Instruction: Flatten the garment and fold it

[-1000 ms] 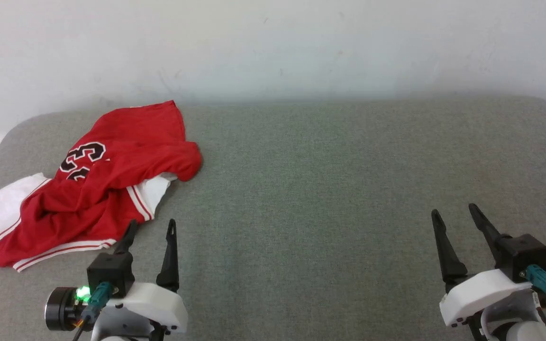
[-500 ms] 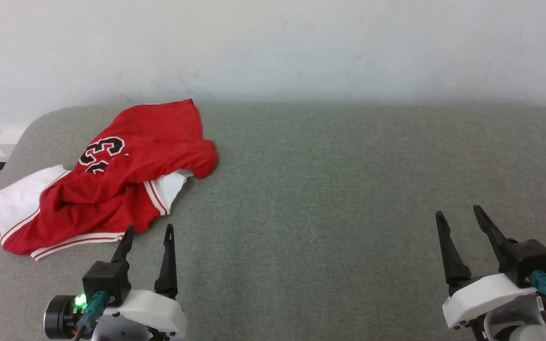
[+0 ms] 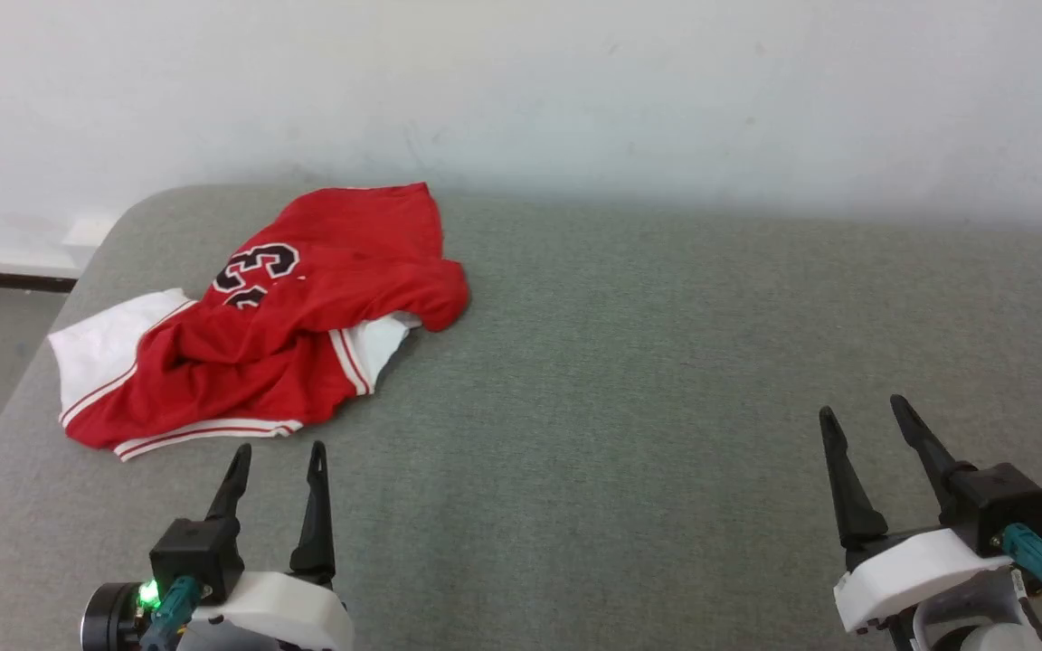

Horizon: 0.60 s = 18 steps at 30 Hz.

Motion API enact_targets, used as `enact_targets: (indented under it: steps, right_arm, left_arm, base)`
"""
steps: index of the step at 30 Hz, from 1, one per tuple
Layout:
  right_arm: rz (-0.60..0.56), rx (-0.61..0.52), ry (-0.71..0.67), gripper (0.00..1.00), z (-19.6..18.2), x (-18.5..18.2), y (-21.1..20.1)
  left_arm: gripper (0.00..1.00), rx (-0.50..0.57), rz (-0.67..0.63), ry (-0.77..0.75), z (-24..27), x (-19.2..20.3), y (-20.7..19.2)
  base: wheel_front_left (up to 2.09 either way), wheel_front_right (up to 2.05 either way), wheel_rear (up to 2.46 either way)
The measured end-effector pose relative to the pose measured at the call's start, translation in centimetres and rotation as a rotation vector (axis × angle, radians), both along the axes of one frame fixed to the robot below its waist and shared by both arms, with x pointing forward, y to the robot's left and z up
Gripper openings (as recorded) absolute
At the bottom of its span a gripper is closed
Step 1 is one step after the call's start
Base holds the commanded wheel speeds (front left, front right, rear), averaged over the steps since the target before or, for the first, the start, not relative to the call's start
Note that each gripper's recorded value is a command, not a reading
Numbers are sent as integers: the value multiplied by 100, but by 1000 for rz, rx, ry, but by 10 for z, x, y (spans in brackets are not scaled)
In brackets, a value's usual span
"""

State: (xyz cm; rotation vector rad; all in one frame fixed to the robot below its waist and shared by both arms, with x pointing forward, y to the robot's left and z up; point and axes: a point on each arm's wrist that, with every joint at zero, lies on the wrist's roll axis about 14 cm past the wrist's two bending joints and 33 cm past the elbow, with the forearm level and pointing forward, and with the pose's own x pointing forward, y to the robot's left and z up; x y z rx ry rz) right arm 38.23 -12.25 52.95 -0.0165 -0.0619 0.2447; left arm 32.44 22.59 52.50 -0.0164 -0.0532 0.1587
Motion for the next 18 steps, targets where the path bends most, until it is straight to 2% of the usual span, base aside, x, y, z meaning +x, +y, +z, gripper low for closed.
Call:
enact_targets:
  steps: [18]
  right_arm:
    - [167, 8, -7, 100, -4, 10, 58]
  left_arm:
    - [100, -30, 166, -29, -1, -41, 42]
  base:
    - [0, 0, 0]
